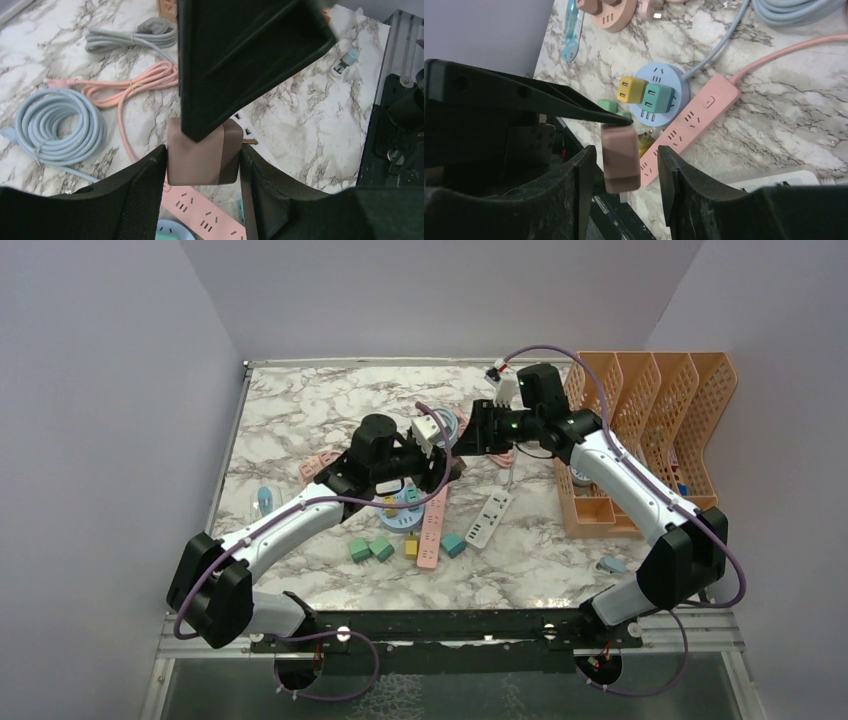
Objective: Insert the plug
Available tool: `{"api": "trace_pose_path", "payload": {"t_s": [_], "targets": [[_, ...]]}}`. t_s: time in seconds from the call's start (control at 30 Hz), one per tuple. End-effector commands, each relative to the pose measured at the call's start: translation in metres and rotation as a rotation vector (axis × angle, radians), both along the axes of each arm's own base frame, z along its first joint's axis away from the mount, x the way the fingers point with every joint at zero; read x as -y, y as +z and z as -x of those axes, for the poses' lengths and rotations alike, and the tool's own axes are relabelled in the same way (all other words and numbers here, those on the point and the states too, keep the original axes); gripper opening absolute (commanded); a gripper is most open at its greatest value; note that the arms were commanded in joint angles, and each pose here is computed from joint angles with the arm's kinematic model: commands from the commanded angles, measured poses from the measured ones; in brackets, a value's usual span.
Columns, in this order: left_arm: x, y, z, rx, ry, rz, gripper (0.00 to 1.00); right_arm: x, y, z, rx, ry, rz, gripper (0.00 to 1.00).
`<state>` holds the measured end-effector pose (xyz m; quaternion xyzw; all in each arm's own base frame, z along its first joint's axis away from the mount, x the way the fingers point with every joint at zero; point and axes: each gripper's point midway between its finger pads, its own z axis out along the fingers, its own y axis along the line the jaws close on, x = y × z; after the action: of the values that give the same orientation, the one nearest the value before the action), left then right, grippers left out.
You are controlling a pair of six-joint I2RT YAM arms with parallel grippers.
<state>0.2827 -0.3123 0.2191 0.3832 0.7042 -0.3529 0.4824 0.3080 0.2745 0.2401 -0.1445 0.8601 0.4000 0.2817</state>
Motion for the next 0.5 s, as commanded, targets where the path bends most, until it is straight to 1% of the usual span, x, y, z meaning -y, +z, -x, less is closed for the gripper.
{"api": "trace_pose_path", "payload": {"t_s": [0.0, 0.1, 0.17, 0.23, 0.3, 0.33, 0.43, 0.47], "targets": [[0.012, 0.032, 0.01, 0.166, -0.103, 0.056, 0.48, -0.011, -0.009, 0.015, -0.059, 0.122, -0.047, 0.47], [0.014, 0.036, 0.011, 0.211, -0.12, 0.06, 0.48, -0.014, -0.012, 0.02, -0.077, 0.148, -0.067, 0.44], [0.014, 0.038, 0.01, 0.23, -0.123, 0.059, 0.47, -0.014, -0.013, 0.021, -0.09, 0.151, -0.074, 0.39], [0.013, 0.039, 0.01, 0.239, -0.121, 0.058, 0.48, -0.014, -0.01, 0.019, -0.091, 0.131, -0.075, 0.26], [0.012, 0.04, 0.009, 0.239, -0.109, 0.059, 0.49, -0.015, 0.0, 0.019, -0.055, 0.116, -0.11, 0.14], [0.011, 0.042, 0.008, 0.227, -0.091, 0.067, 0.56, -0.015, 0.006, 0.017, -0.025, 0.1, -0.127, 0.11], [0.009, 0.051, 0.003, 0.189, -0.024, 0.114, 0.78, -0.013, 0.024, 0.01, 0.09, 0.047, -0.195, 0.09], [0.008, 0.056, 0.002, 0.178, -0.005, 0.137, 0.94, -0.012, 0.031, 0.008, 0.132, 0.033, -0.211, 0.08]]}}
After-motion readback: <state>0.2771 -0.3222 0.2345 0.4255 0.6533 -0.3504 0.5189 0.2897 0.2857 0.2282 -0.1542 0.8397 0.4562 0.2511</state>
